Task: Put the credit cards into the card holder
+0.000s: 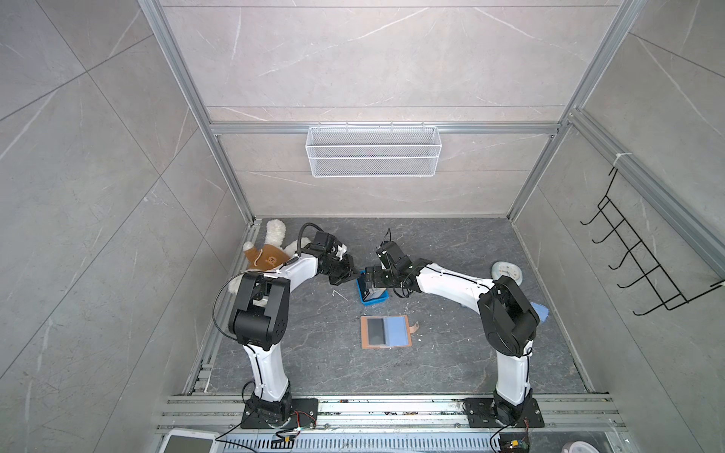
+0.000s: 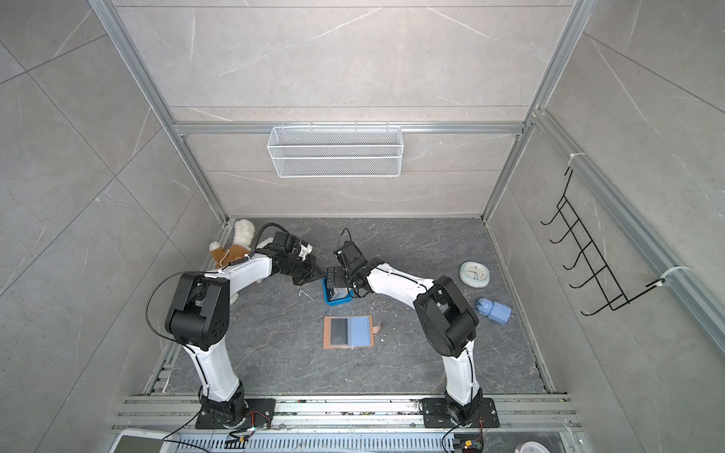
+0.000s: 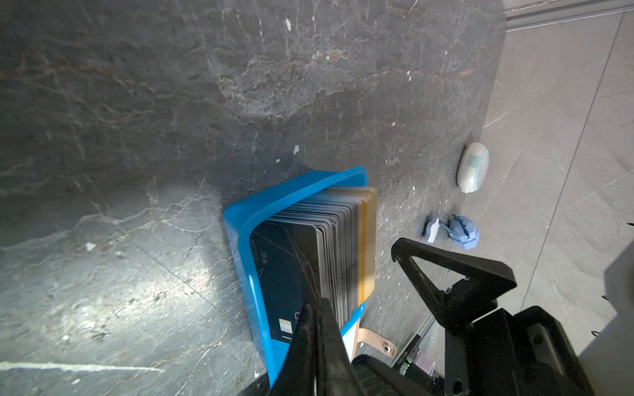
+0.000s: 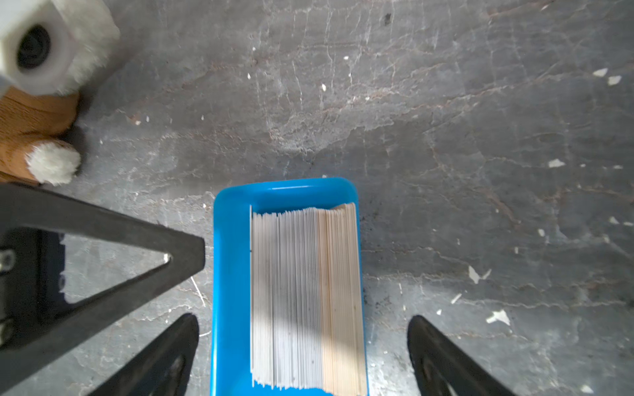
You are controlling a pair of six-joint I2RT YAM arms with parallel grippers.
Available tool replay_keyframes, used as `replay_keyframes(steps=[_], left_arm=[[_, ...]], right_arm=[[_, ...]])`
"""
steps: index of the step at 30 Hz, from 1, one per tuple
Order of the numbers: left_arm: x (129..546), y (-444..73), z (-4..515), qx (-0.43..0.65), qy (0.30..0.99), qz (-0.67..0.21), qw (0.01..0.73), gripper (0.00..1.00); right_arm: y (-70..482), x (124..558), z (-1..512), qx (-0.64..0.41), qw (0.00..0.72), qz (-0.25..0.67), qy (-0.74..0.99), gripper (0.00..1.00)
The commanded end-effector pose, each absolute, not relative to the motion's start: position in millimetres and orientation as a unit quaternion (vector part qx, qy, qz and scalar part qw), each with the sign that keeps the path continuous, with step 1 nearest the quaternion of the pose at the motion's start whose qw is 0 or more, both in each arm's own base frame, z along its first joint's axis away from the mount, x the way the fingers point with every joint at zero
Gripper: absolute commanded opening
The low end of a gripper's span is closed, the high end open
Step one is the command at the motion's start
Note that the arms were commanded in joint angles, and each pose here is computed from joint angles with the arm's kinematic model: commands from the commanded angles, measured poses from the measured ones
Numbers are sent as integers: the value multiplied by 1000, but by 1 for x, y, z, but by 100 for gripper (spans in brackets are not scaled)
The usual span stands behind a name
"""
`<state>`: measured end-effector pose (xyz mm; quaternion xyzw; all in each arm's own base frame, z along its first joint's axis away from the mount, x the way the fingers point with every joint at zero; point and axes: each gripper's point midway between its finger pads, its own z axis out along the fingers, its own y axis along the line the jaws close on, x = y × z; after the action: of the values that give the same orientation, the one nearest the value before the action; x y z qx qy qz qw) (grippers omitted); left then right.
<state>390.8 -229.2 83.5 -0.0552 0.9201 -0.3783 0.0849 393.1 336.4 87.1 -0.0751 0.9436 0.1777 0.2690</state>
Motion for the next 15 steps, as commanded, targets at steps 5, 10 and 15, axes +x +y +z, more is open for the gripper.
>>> replay_keyframes(steps=[5, 10, 15], left_arm=[[384, -238, 70, -52, 927, -367, 62, 5], [383, -236, 64, -55, 932, -352, 58, 5], [382, -235, 59, -59, 936, -343, 51, 5]], right_arm=[[340, 396, 74, -93, 254, 164, 949, 96], [341, 395, 64, -96, 244, 161, 951, 96], [340, 396, 57, -98, 239, 154, 954, 96]])
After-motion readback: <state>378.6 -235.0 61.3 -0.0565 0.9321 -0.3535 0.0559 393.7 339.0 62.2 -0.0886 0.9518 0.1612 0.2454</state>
